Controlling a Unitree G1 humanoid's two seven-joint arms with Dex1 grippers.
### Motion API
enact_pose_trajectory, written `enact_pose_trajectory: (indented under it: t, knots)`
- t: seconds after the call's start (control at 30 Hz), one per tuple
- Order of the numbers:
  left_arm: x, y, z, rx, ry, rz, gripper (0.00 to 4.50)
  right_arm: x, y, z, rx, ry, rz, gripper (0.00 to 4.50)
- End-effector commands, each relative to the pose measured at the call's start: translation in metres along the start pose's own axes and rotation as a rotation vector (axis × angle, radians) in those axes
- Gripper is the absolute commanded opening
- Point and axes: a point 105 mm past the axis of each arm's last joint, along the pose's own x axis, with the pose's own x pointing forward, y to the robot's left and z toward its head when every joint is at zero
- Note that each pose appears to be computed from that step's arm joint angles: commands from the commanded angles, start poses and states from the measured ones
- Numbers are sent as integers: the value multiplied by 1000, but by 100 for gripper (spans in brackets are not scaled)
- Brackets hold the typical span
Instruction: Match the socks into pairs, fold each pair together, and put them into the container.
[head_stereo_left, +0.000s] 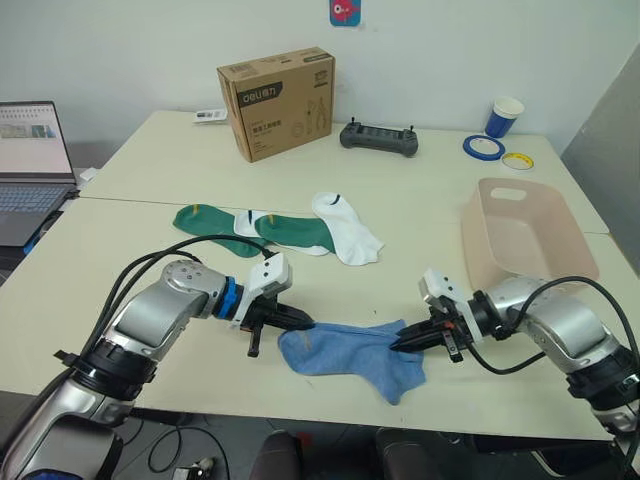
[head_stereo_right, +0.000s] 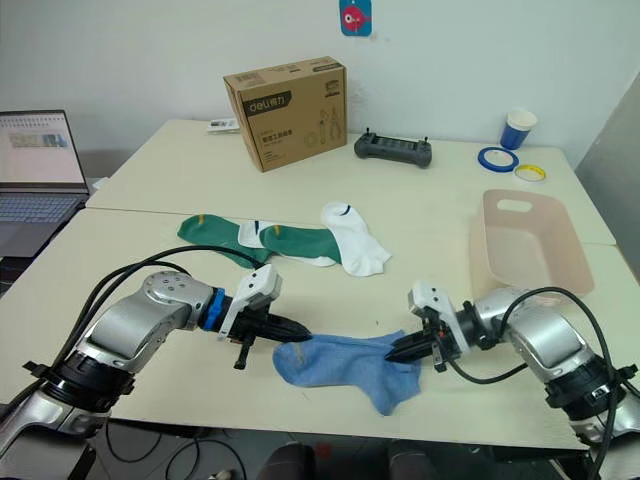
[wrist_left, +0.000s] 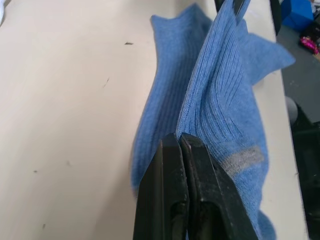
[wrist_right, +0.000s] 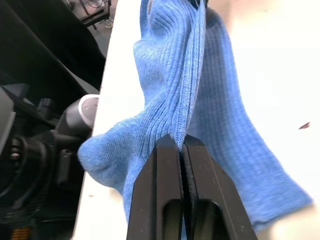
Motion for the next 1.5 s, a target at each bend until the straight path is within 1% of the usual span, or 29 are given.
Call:
enact_pose_trajectory:
  t: [0.03, 0.07, 0.13, 0.17, 0.2, 0.23, 0.3, 0.4, 0.5, 0.6, 0.7, 0.87, 1.03, 1.13, 1.27, 1.4, 1.5]
  knots:
    - [1, 6, 6, 47, -5, 16, 39, -6, -11, 13, -38, -44, -58, 69]
    - [1, 8, 8, 45, -22, 24, 62, -9, -12, 18, -21, -76, -67, 101]
    - [-3, 18, 14, 27, -72, 97, 123, -18, -14, 26, 0, -124, -100, 168]
    - [-6, 24, 17, 5, -100, 140, 157, -23, -14, 27, 5, -133, -114, 172]
    - [-12, 24, 19, -16, -136, 150, 184, -30, -14, 27, 11, -145, -134, 172]
    - [-18, 22, 20, -47, -162, 154, 184, -35, -13, 26, 20, -153, -152, 172]
    - [-28, 17, 17, -69, -179, 154, 184, -41, -8, 22, 34, -156, -170, 172]
    - [-38, 10, 11, -85, -184, 170, 184, -42, 3, 17, 44, -149, -172, 172]
    - [-48, -3, 12, -90, -212, 175, 184, -35, 15, 10, 60, -144, -184, 172]
    - [-43, -20, 10, -98, -208, 150, 184, -26, 19, 3, 59, -135, -211, 172]
    - [-34, -28, 2, -103, -184, 155, 184, -20, 21, -2, 53, -123, -228, 172]
    - [-26, -32, -14, -102, -146, 182, 184, -18, 14, -12, 35, -93, -281, 172]
    - [-25, -30, -14, -98, -158, 198, 184, -19, 5, -12, 33, -106, -303, 172]
    - [-25, -28, -18, -87, -143, 207, 184, -19, 0, -15, 40, -108, -310, 172]
    - [-22, -32, -18, -94, -150, 189, 184, -15, 4, -27, 43, -74, -282, 172]
    - [-21, -33, -23, -94, -132, 187, 184, -14, 8, -28, 38, -73, -267, 172]
    - [-20, -34, -23, -96, -130, 180, 187, -15, 8, -28, 34, -74, -266, 117]
